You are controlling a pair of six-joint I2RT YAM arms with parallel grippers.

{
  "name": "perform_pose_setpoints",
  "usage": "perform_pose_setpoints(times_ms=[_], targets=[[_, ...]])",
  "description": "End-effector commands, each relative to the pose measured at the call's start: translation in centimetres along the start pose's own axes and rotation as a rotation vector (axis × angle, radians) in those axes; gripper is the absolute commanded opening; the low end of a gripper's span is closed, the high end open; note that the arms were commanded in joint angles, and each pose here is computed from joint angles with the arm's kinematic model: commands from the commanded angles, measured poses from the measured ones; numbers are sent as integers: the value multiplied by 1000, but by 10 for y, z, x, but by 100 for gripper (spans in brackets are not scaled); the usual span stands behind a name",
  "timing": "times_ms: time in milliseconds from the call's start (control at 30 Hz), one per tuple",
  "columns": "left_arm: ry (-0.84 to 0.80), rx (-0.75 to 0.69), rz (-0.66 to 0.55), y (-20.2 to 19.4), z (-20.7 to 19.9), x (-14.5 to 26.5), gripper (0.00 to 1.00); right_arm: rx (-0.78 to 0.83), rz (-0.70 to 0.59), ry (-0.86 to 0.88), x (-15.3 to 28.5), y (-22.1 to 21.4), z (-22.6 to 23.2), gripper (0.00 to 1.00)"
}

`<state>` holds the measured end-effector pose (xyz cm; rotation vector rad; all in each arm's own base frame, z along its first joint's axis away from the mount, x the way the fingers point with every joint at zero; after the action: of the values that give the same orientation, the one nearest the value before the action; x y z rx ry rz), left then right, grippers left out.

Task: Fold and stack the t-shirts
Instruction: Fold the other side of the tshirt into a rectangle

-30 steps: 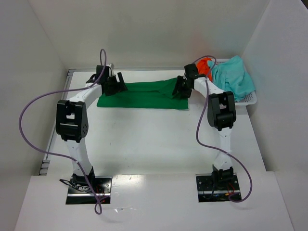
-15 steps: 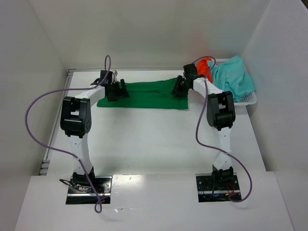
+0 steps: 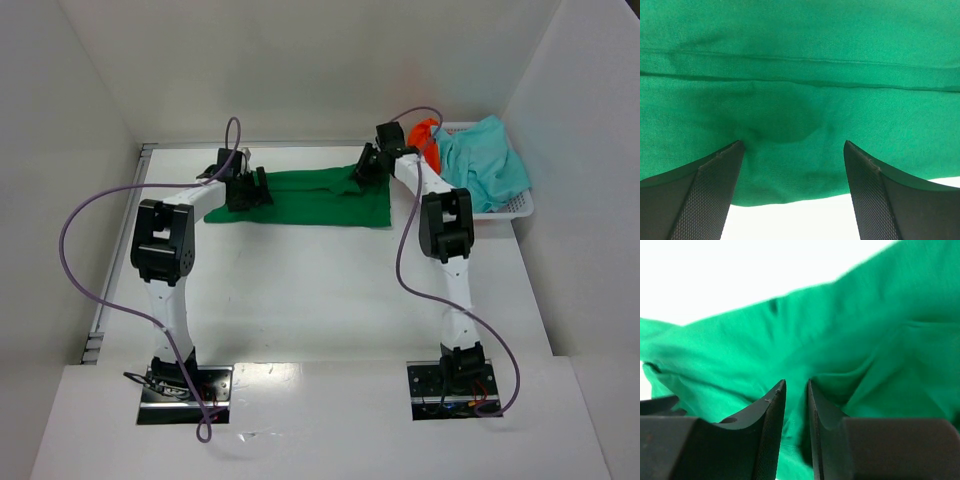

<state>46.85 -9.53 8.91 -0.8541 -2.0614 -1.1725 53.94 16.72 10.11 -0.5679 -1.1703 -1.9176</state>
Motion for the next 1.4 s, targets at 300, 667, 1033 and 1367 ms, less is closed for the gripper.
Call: perform_pose_setpoints(times_ms=[300, 667, 1033, 1367], targets=[[71, 22, 112, -30, 18, -18, 87, 50, -203, 170, 14, 82, 57, 57], [40, -14, 6, 11, -3, 22, 89, 119, -208, -63, 59, 70, 38, 59], [23, -87, -222, 89, 12, 79, 98, 103, -138, -195, 93, -4, 1, 0], [53, -521, -210, 111, 26, 51, 100, 126, -158, -175, 121, -14, 5, 4]])
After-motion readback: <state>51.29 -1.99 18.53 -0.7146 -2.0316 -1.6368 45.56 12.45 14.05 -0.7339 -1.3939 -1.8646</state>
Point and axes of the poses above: each gripper's point midway between its finger pads, its own x axis back along the fingers, its own z axis along the line the jaws close on, y = z × x, the point moved 7 cm from there along x, back along the fingers, and after that the axes turned 9 degrees about x, right-handed, at the moved point
